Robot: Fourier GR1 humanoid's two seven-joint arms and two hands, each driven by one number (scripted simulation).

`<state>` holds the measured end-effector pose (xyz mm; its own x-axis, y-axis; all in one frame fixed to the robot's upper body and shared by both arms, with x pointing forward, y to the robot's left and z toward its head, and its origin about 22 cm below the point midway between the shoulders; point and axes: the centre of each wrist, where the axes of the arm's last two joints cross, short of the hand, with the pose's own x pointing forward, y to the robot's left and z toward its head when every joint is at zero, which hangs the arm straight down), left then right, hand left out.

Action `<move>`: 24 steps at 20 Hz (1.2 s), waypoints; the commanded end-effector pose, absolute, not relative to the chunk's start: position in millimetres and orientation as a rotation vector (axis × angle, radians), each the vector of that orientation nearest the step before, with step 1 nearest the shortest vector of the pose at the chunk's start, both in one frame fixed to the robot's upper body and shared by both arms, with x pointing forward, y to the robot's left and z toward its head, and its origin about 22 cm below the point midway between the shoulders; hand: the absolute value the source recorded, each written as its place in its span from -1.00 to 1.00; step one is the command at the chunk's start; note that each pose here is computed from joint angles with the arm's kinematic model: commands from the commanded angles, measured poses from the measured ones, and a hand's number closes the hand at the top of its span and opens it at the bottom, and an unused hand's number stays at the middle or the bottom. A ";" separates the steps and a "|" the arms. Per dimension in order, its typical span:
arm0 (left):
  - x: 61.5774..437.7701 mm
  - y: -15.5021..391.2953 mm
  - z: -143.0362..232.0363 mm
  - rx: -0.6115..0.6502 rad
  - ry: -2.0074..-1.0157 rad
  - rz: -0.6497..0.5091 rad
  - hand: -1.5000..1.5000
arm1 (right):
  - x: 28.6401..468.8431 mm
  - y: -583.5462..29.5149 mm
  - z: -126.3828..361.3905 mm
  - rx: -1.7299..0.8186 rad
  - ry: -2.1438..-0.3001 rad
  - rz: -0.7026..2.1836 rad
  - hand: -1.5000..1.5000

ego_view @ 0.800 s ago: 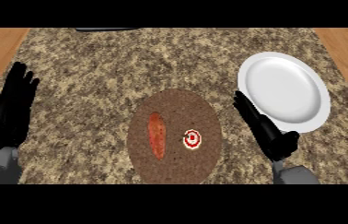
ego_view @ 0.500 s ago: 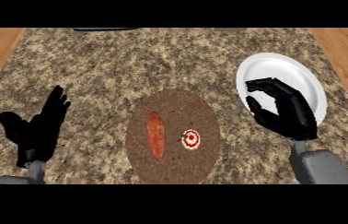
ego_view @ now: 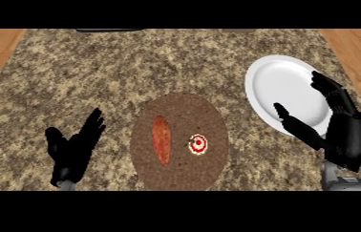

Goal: Pick the cupcake from the placemat and place it in the plate

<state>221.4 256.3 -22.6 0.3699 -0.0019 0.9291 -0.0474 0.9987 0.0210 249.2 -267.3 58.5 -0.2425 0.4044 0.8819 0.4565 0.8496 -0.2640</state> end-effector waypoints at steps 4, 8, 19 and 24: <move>229.9 250.7 -35.9 0.025 -1.179 0.018 0.00 | 183.9 -246.3 77.0 -0.715 -1.843 0.030 -1.00; 226.0 239.3 -31.1 0.018 -1.179 0.014 0.00 | 181.6 -253.2 86.7 -0.708 -1.613 0.378 -1.00; 225.8 239.3 -36.4 -0.012 -1.183 -0.022 0.00 | 194.6 -174.2 134.4 -0.753 -1.289 0.675 -1.00; 239.7 232.8 -33.4 -0.009 -1.178 -0.016 0.00 | 203.5 -118.6 119.8 -0.744 -1.268 0.707 -1.00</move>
<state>234.6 236.1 -31.0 0.3513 -0.0132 0.9362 0.0168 0.9998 0.0077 203.2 -157.4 125.3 0.1391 0.7849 0.6038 -0.0351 0.6132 -0.7891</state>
